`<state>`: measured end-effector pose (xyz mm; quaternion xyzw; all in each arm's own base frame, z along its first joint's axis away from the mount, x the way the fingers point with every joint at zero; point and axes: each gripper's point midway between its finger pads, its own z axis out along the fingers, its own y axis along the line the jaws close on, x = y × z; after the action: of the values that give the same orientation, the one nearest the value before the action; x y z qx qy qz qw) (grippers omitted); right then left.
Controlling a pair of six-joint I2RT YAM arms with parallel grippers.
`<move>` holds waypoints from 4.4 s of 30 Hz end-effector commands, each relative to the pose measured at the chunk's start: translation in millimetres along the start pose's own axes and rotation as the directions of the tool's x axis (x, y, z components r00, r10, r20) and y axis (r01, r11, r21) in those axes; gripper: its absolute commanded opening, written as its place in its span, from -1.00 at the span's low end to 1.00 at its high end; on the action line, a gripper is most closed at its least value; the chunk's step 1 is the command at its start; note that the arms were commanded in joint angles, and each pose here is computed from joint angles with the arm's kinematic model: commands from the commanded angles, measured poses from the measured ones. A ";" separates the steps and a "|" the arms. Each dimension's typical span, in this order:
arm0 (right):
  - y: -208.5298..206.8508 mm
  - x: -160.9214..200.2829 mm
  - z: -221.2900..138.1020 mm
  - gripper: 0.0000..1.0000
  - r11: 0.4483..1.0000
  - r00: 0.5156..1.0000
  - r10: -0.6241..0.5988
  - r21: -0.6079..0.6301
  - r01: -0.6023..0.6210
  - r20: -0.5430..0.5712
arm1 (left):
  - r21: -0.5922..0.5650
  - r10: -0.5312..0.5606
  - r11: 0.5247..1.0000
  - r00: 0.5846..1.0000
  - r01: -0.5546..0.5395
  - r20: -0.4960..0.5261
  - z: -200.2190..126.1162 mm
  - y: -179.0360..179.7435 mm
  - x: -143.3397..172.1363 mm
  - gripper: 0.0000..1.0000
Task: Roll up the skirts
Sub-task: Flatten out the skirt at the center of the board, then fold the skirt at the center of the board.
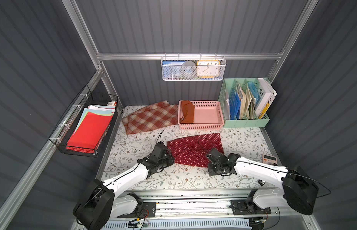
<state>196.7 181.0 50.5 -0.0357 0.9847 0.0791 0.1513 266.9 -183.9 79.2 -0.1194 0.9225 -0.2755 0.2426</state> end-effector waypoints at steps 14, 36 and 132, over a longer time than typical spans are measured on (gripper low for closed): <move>-25.5 75.3 -104.0 -1.00 0.931 0.973 0.227 -0.301 -0.205 0.040 | 0.249 0.026 0.967 0.995 -0.049 0.096 -91.6 -7.4 33.0 -1.00; -9.2 112.8 -93.4 -1.00 0.851 0.975 0.195 -0.475 -0.222 -0.107 | 0.371 0.010 0.928 0.998 -0.031 0.057 -129.4 7.6 75.6 0.63; -119.9 -228.2 91.8 -1.00 0.964 0.960 0.249 0.062 -0.258 0.128 | -0.088 0.064 0.994 0.998 -0.066 -0.025 111.9 41.6 -118.8 -1.00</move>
<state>457.4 86.9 19.5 0.1046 0.9710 0.0564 0.2074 425.6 -149.8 27.0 -0.1193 0.9354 -0.2119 0.2568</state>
